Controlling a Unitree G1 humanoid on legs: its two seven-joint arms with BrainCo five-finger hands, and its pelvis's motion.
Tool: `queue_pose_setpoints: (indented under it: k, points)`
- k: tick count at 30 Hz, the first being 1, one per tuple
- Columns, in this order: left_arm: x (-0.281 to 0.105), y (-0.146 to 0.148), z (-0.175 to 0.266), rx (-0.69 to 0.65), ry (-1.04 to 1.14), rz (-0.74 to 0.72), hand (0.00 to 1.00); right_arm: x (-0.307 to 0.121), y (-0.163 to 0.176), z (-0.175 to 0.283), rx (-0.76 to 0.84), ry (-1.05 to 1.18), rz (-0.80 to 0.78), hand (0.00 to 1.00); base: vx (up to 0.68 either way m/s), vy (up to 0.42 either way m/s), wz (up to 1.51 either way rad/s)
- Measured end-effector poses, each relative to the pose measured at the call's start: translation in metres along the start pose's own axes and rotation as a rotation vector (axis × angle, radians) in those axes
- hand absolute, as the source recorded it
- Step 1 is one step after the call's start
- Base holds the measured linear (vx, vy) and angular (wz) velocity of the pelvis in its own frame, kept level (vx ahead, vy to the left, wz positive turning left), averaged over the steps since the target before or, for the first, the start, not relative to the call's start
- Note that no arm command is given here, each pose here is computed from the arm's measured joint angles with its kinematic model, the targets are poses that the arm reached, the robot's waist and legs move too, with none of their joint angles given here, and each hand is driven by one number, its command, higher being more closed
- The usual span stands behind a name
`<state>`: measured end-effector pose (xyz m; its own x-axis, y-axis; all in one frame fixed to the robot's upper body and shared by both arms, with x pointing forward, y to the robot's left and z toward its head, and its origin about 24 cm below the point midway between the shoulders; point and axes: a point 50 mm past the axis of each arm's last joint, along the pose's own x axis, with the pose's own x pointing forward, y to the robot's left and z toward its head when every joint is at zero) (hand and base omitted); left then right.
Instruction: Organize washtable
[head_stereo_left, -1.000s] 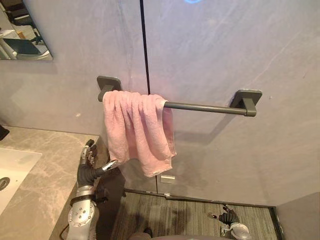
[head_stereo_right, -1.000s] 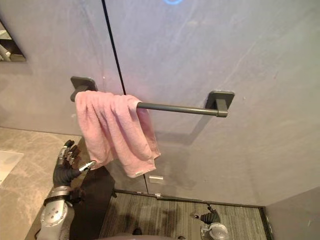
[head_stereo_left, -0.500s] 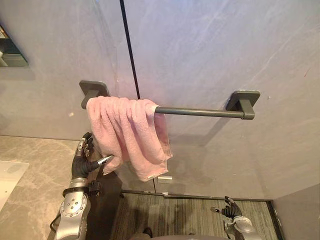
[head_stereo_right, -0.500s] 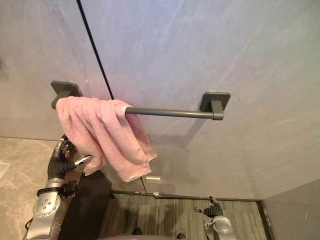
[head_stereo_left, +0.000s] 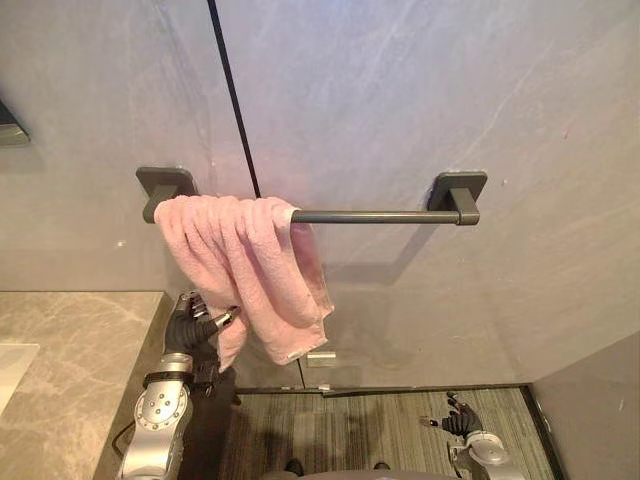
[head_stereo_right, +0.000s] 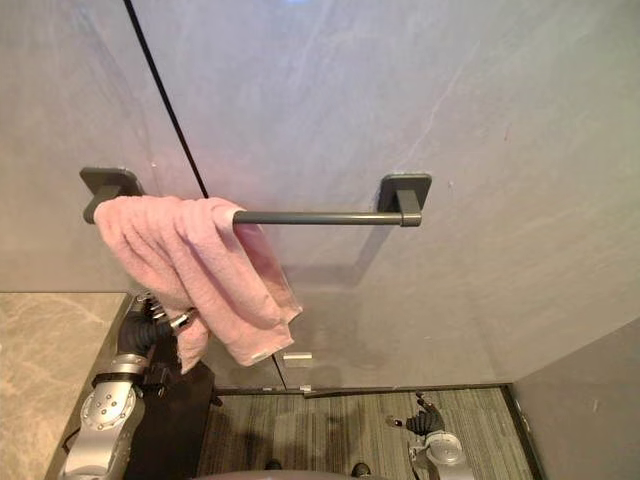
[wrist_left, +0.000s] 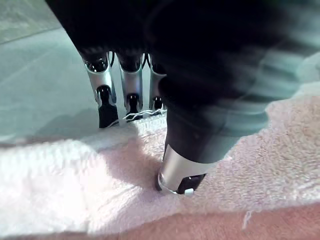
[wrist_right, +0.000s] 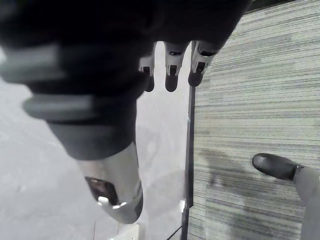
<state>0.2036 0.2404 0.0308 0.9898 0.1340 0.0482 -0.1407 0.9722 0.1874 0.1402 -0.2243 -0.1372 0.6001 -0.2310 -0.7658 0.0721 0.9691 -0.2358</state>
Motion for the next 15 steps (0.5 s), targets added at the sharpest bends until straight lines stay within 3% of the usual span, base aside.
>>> queue_pose_setpoints:
  k: [7,15]
  points:
    - [0.000,0.001,0.000,-0.001,0.000,0.013,1.00,-0.001,0.010,0.028,-0.048,-0.132,0.057,0.00,0.01,-0.002,-0.06]
    - [-0.001,-0.004,-0.001,-0.005,0.003,0.004,1.00,-0.041,0.053,0.099,-0.209,-0.558,0.390,0.00,-0.07,-0.010,-0.03]
